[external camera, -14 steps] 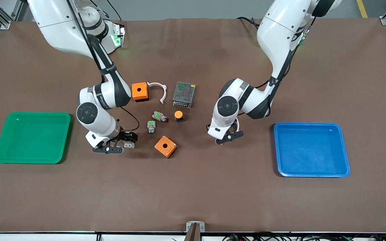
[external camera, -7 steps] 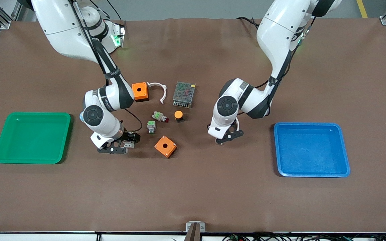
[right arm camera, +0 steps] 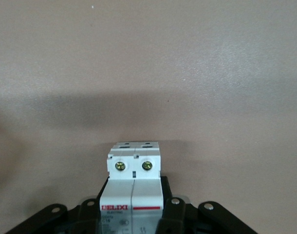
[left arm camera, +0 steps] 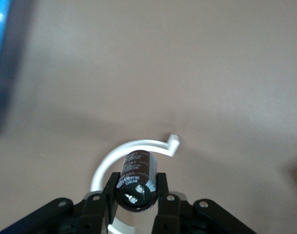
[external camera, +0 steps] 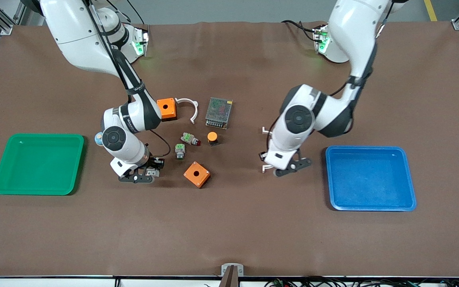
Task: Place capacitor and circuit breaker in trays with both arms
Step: 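Carry the breaker to the green tray while the left gripper carries the capacitor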
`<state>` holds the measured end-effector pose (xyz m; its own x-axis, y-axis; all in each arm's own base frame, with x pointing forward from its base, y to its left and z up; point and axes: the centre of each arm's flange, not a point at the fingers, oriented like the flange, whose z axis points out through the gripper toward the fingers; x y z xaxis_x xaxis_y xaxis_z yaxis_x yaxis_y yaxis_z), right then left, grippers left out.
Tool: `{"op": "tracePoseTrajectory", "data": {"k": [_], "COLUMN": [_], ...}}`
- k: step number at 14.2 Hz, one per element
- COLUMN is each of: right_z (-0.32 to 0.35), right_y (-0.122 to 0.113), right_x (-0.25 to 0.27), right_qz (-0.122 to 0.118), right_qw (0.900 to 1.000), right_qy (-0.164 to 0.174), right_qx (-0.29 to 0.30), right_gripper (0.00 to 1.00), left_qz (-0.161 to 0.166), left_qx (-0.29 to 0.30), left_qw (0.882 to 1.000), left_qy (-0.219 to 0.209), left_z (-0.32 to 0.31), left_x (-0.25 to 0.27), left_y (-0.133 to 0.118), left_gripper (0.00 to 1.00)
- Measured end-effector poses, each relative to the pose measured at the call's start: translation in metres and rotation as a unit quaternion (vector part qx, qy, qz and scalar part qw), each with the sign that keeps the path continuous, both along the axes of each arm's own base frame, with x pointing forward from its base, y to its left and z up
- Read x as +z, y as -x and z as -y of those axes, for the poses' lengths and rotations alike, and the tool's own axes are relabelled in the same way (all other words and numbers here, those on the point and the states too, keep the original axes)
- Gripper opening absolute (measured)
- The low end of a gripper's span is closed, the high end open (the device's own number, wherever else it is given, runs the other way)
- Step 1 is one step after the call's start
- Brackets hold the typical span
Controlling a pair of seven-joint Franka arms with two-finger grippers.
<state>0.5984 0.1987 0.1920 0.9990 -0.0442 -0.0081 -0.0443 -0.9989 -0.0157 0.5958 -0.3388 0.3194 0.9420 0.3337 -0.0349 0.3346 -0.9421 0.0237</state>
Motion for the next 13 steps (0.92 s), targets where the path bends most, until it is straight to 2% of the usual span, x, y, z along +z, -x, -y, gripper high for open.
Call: {"op": "tracePoseTrajectory", "data": {"k": [3, 5, 7, 10, 13], "right_z": [0.028, 0.082, 0.154, 0.264, 0.361], "right_y": [-0.013, -0.031, -0.041, -0.035, -0.016], "right_x": [0.017, 0.057, 0.096, 0.117, 0.11], "right_qz": [-0.017, -0.033, -0.033, -0.031, -0.034], "right_qw": [1.0, 0.998, 0.997, 0.998, 0.999], "right_qy": [0.008, 0.008, 0.003, 0.021, 0.024], "right_qx": [-0.025, -0.06, -0.069, -0.056, -0.035], "right_gripper": [0.4, 0.4, 0.4, 0.4, 0.4], "left_qz": [-0.027, -0.038, -0.043, -0.055, -0.065], "left_qx": [-0.021, -0.03, -0.037, -0.055, -0.063], "left_qw": [0.999, 0.999, 0.998, 0.997, 0.996], "left_qy": [-0.01, -0.011, -0.009, -0.003, 0.005], "left_z": [-0.063, -0.106, -0.148, -0.226, -0.301], "left_x": [0.018, 0.019, 0.017, 0.005, -0.018], "left_y": [-0.019, -0.031, -0.043, -0.055, -0.058], "left_gripper": [0.34, 0.34, 0.34, 0.34, 0.34]}}
